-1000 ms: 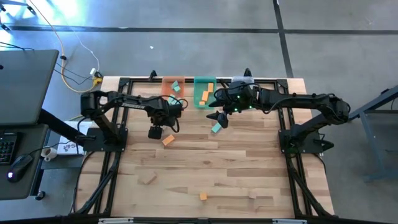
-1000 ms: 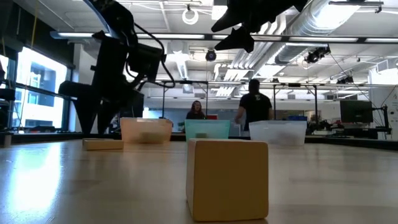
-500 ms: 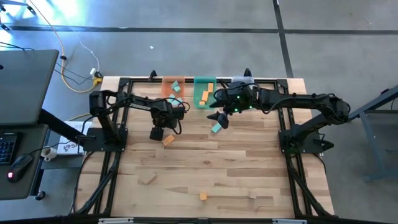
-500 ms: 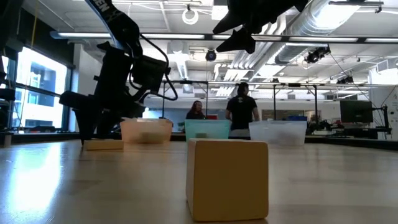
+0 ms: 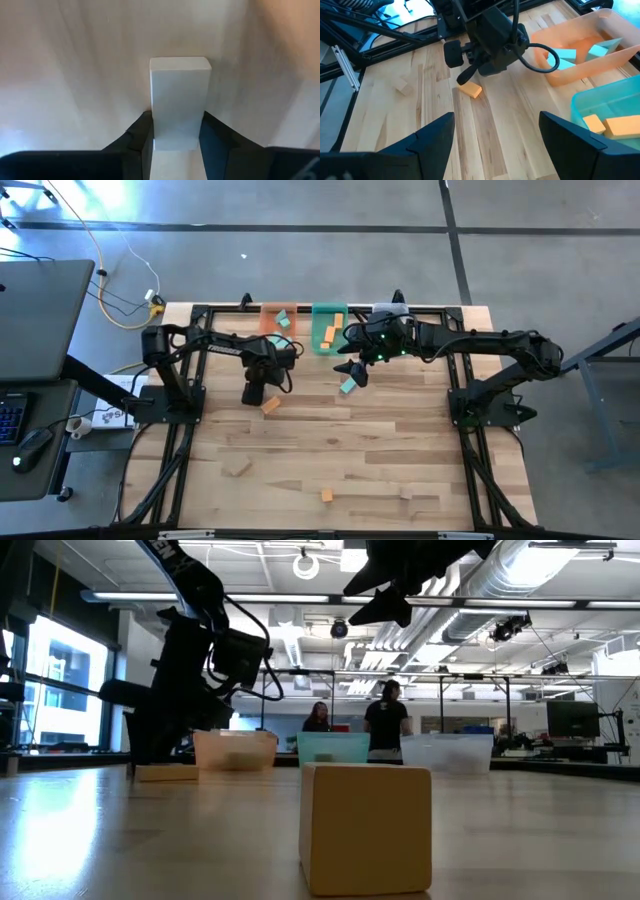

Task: Sort & place blocks by color
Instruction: Put the brown block into the transparent bin

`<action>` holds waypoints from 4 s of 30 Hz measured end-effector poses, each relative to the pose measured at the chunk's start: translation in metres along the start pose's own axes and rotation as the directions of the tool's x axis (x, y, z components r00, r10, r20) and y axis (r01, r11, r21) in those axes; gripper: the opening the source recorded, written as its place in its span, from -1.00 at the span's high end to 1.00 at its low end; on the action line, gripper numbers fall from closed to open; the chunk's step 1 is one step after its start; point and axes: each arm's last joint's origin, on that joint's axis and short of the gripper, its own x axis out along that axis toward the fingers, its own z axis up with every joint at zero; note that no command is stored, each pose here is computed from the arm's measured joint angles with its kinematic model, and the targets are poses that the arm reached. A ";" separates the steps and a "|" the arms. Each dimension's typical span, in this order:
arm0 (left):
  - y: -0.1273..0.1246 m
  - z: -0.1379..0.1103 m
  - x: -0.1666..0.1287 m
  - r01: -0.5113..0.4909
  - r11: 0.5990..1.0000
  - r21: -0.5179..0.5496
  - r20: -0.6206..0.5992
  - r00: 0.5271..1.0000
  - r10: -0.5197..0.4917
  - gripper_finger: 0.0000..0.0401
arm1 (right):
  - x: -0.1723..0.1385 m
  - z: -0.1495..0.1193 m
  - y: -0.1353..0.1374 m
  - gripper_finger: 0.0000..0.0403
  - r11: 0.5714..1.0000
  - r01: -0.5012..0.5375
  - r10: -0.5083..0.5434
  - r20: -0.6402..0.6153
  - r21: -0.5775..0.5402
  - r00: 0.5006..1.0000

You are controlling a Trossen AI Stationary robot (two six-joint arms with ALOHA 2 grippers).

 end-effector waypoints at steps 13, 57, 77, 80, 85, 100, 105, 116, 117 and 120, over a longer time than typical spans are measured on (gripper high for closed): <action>-0.003 -0.005 -0.020 0.221 0.973 -0.061 0.174 0.963 -0.207 0.52 | 0.001 -0.002 0.009 -0.37 1.000 -0.026 0.026 -0.004 -0.001 1.000; -0.062 0.015 -0.138 0.197 0.980 -0.023 0.922 0.383 -0.055 0.52 | 0.002 0.012 0.045 -0.37 0.973 -0.180 0.204 0.168 -0.146 0.965; -0.065 0.023 -0.166 0.167 0.986 -0.016 0.995 0.097 -0.001 0.52 | 0.000 0.017 0.047 -0.37 0.967 -0.175 0.215 0.221 -0.185 0.951; -0.065 0.023 -0.168 0.164 0.986 -0.011 0.997 0.076 -0.002 0.52 | 0.001 0.017 0.046 -0.33 0.973 -0.146 0.186 0.231 -0.178 0.955; -0.065 0.024 -0.169 0.163 0.987 -0.010 0.998 0.068 -0.001 0.52 | 0.001 0.017 0.046 -0.04 0.975 -0.134 0.174 0.237 -0.176 0.956; -0.065 0.024 -0.169 0.213 0.977 -0.011 0.998 0.066 -0.003 0.22 | 0.000 0.018 0.047 0.48 0.975 -0.157 0.193 0.239 -0.159 0.952; -0.065 0.024 -0.168 0.214 0.977 -0.025 0.998 0.069 0.010 0.11 | 0.001 0.015 0.045 0.48 0.980 -0.133 0.163 0.215 -0.147 0.963; -0.053 0.021 -0.157 0.178 0.970 -0.163 0.975 0.182 0.131 -0.02 | 0.003 0.003 0.032 0.48 0.996 0.020 -0.011 0.098 -0.087 0.995; -0.051 0.020 -0.156 0.179 0.968 -0.176 0.970 0.197 0.140 -0.03 | 0.003 0.002 0.029 0.48 0.996 0.045 -0.039 0.084 -0.071 0.996; -0.041 0.017 -0.151 0.179 0.955 -0.234 0.951 0.244 0.187 -0.05 | 0.003 -0.001 0.017 0.48 0.991 0.129 -0.127 0.046 -0.041 0.991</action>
